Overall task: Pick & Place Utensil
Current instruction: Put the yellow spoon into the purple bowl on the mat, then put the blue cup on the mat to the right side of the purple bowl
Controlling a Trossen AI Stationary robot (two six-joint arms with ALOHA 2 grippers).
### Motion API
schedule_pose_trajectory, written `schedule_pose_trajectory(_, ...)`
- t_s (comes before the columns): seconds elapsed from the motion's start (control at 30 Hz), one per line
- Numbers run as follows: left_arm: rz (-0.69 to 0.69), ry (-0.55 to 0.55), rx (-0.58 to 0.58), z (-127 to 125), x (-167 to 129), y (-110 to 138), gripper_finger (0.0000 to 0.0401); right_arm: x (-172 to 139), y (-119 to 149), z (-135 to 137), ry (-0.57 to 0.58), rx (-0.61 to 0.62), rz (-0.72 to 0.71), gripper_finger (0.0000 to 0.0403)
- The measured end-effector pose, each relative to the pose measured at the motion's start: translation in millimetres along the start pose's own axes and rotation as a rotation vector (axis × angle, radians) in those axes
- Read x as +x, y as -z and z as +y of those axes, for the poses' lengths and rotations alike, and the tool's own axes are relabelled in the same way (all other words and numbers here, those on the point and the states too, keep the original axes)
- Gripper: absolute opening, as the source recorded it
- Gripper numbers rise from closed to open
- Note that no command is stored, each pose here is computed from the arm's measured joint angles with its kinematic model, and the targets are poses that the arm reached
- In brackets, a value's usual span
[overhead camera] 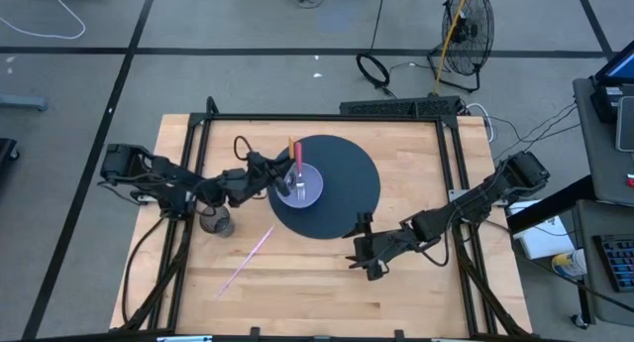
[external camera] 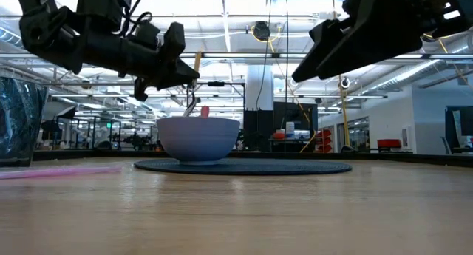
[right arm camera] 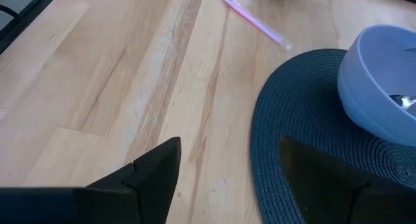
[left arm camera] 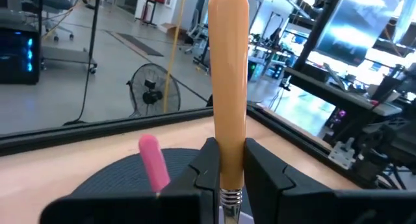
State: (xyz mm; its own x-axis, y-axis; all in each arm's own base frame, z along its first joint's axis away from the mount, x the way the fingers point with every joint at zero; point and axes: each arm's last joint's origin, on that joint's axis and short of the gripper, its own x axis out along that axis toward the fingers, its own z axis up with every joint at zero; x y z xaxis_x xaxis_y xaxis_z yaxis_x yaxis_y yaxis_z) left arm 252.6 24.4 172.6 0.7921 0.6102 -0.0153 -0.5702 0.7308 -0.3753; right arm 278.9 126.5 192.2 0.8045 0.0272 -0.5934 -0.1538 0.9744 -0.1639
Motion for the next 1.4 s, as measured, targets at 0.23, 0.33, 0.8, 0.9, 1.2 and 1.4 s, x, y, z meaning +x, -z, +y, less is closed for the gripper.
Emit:
schedule_pose_trajectory(0.23, 0.022, -0.029, -0.027, 6.6, 6.9, 13.7, 0.0045, -0.1, -0.6, 0.0, 0.000, -0.007, -0.006, 0.0254)
schedule_pose_trajectory(0.33, 0.016, -0.032, -0.043, 9.1, 10.1, 18.1, 0.0045, -0.1, -0.6, 0.0, 0.000, -0.007, -0.006, 0.0254)
schedule_pose_trajectory(0.8, 0.024, -0.068, -0.081, 17.7, 16.3, 30.7, 0.0045, -0.2, -0.6, 0.0, 0.000, -0.007, -0.005, 0.0254)
schedule_pose_trajectory(0.9, 0.021, -0.078, -0.087, 18.1, 16.3, 30.7, 0.0045, -0.2, -0.6, 0.0, 0.000, -0.007, -0.005, 0.0254)
schedule_pose_trajectory(1.2, 0.064, -0.115, -0.121, 21.1, 15.7, 36.3, 0.0078, -0.2, -0.7, 0.0, 0.000, -0.006, -0.006, 0.0254)
schedule_pose_trajectory(1.4, 0.070, -0.127, -0.124, 21.9, 15.5, 37.4, 0.0098, -0.2, -0.6, 0.0, 0.000, 0.000, -0.006, 0.0254)
